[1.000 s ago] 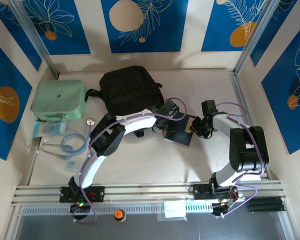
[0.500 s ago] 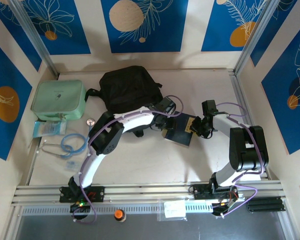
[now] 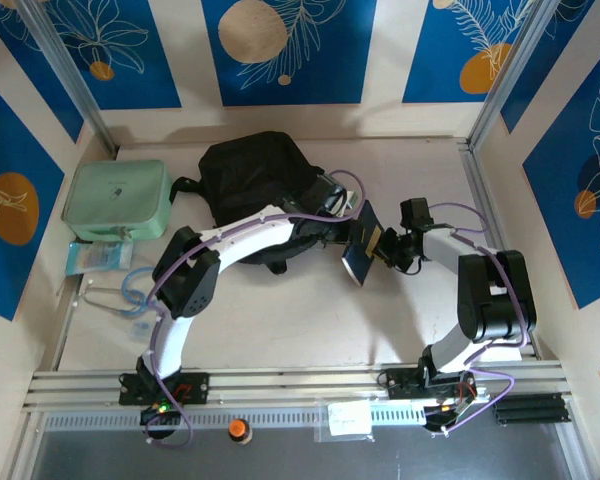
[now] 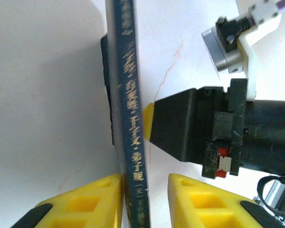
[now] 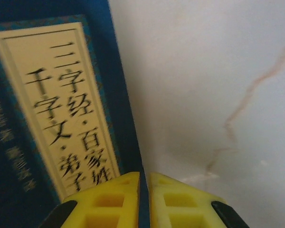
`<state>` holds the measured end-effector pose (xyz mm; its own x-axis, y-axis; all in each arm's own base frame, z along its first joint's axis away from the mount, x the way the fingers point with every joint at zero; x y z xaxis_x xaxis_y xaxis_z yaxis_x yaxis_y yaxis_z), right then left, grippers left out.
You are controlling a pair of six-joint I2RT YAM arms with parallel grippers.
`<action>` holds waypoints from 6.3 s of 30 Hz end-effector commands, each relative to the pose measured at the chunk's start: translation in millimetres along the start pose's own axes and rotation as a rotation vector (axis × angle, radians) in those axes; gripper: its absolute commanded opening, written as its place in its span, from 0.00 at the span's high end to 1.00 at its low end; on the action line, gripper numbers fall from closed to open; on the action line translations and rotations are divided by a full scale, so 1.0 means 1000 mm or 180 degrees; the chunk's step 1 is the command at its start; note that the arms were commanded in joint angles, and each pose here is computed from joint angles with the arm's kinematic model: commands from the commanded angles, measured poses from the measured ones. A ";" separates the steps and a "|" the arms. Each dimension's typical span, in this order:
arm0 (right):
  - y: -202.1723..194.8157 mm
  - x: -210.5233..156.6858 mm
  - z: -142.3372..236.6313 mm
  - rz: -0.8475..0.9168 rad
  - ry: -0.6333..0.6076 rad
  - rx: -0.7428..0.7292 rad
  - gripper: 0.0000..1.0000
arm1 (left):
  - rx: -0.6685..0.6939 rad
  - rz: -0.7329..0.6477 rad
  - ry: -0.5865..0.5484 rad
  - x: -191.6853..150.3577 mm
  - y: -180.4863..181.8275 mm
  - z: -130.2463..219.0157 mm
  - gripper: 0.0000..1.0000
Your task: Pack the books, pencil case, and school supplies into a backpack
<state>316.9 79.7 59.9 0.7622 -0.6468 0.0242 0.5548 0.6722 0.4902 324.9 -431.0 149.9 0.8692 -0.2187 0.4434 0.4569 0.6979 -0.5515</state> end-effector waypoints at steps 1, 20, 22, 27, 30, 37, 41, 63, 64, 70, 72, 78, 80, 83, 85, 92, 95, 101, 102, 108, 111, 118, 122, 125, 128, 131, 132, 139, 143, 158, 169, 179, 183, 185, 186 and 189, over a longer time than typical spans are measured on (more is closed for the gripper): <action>0.009 -0.009 -0.005 -0.0017 0.0159 0.0174 0.87 | -0.0179 0.0219 0.0139 -0.015 0.002 -0.011 0.70; 0.008 -0.003 0.010 0.0019 -0.0051 0.0111 0.79 | 0.0143 0.0183 -0.0112 0.004 0.027 0.013 1.00; 0.010 -0.002 0.016 0.0020 -0.0100 0.0226 0.72 | 0.0140 0.0169 -0.0219 0.012 0.029 0.026 1.00; 0.028 -0.005 0.033 0.0074 -0.0168 0.0805 0.49 | 0.0033 0.0218 -0.0684 0.040 0.035 0.075 1.00; 0.040 -0.007 0.043 0.0118 -0.0214 0.1159 0.38 | 0.0019 0.0447 -0.1085 0.056 0.045 0.109 1.00; 0.081 -0.007 0.063 0.0161 -0.0099 0.2001 0.23 | 0.0020 0.1031 -0.2054 0.077 0.068 0.169 1.00; 0.108 -0.012 0.072 0.0032 0.0104 0.2379 0.20 | -0.0112 0.1271 -0.2314 0.082 0.073 0.178 1.00; 0.227 -0.051 0.067 -0.0368 0.0473 0.3011 0.26 | -0.0901 0.1987 -0.3023 0.086 0.076 0.197 1.00; 0.231 -0.051 0.068 -0.0332 0.0473 0.3035 0.26 | -0.0920 0.2005 -0.3021 0.086 0.075 0.197 1.00; 0.245 -0.051 0.068 -0.0190 0.0355 0.3071 0.35 | -0.0940 0.2018 -0.2989 0.085 0.075 0.195 1.00; 0.247 -0.049 0.067 -0.0185 0.0324 0.3120 0.39 | -0.0928 0.2015 -0.2989 0.085 0.075 0.196 1.00; 0.250 -0.042 0.060 -0.0252 0.0269 0.3196 0.51 | -0.0924 0.2008 -0.3022 0.085 0.075 0.199 1.00; 0.252 -0.043 0.058 -0.0270 0.0281 0.3216 0.55 | -0.0852 0.2051 -0.2992 0.083 0.080 0.196 1.00; 0.252 -0.043 0.056 -0.0274 0.0293 0.3231 0.62 | -0.0827 0.2063 -0.2988 0.083 0.083 0.194 1.00; 0.252 -0.042 0.057 -0.0264 0.0280 0.3248 0.71 | -0.0785 0.2057 -0.2951 0.082 0.084 0.192 1.00; 0.244 -0.038 0.065 -0.0075 0.0166 0.3194 0.95 | -0.0235 0.1995 -0.2696 0.062 0.112 0.181 0.64; 0.231 -0.035 0.068 0.0046 0.0051 0.3053 0.97 | 0.0195 0.1844 -0.2444 0.038 0.132 0.169 0.48; 0.195 -0.028 0.078 0.0301 -0.0246 0.2589 0.98 | 0.0842 0.1324 -0.1615 -0.014 0.163 0.139 0.31; 0.188 -0.027 0.080 0.0339 -0.0310 0.2485 0.98 | 0.0899 0.1244 -0.1460 -0.020 0.166 0.134 0.31; 0.154 -0.021 0.096 0.0419 -0.0572 0.2033 0.98 | 0.0867 0.0981 -0.1050 -0.035 0.168 0.107 0.30; 0.138 -0.014 0.103 0.0320 -0.0649 0.1954 0.98 | 0.0740 0.0898 -0.0870 -0.039 0.158 0.090 0.30; 0.114 -0.002 0.115 0.0154 -0.0804 0.1858 0.98 | 0.0361 0.0748 -0.0617 -0.048 0.117 0.048 0.32; 0.108 0.001 0.115 0.0102 -0.0811 0.1836 0.98 | 0.0211 0.0552 -0.0580 -0.042 0.096 0.040 0.33; 0.104 0.001 0.115 0.0071 -0.0786 0.1819 0.98 | 0.0403 0.0145 -0.0514 -0.037 0.094 0.052 0.33; 0.099 0.000 0.116 0.0071 -0.0809 0.1790 0.98 | 0.0715 -0.0419 -0.0478 -0.036 0.097 0.072 0.33; 0.094 0.002 0.116 0.0053 -0.0845 0.1755 0.98 | 0.0573 -0.0938 -0.0385 -0.037 0.083 0.082 0.32; 0.092 0.002 0.116 0.0038 -0.0850 0.1749 0.98 | 0.0489 -0.1085 -0.0330 -0.040 0.078 0.082 0.32; 0.086 0.005 0.117 -0.0013 -0.0862 0.1736 0.98 | 0.0551 -0.1567 0.0045 -0.044 0.076 0.070 0.40; 0.082 0.006 0.120 -0.0022 -0.0900 0.1720 0.98 | 0.0497 -0.1652 0.0136 -0.040 0.074 0.062 0.49; 0.075 0.007 0.123 -0.0049 -0.0923 0.1721 0.98 | 0.0332 -0.1601 0.0350 -0.040 0.074 0.038 0.78; 0.070 0.009 0.125 -0.0056 -0.0974 0.1666 0.98 | 0.0271 -0.1803 0.0158 -0.025 0.062 0.058 0.99; 0.057 0.001 0.142 0.0132 -0.1088 0.1529 0.98 | 0.0642 -0.1828 -0.0742 0.023 0.056 0.118 1.00; 0.055 -0.011 0.139 0.0211 -0.0947 0.1477 0.98 | 0.0680 -0.1814 -0.1160 0.038 0.048 0.142 1.00; 0.059 -0.022 0.136 0.0285 -0.0848 0.1443 0.98 | 0.0660 -0.1864 -0.1321 0.042 0.042 0.152 1.00; 0.062 -0.028 0.133 0.0335 -0.0795 0.1433 0.98 | 0.0656 -0.1887 -0.1396 0.045 0.039 0.158 1.00; 0.071 -0.044 0.124 0.0447 -0.0646 0.1426 0.98 | 0.0618 -0.1964 -0.1506 0.048 0.032 0.167 1.00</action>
<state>286.1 95.6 199.6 0.6743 -0.6962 0.2462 0.2642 0.5387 0.8000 347.9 -304.0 235.8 0.3761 -0.3911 0.8400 0.7463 0.6651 -0.0245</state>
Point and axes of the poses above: each hand's point on the last joint's axis, 136 mm out from that joint toward the fingers, its own z axis back along the fingers, its own y axis along the line the jaws close on, x = y × z, the point moved 3 cm from there along z, back along the fingers, and after that the axes turned 4 degrees about -z, right-handed, at the moved point
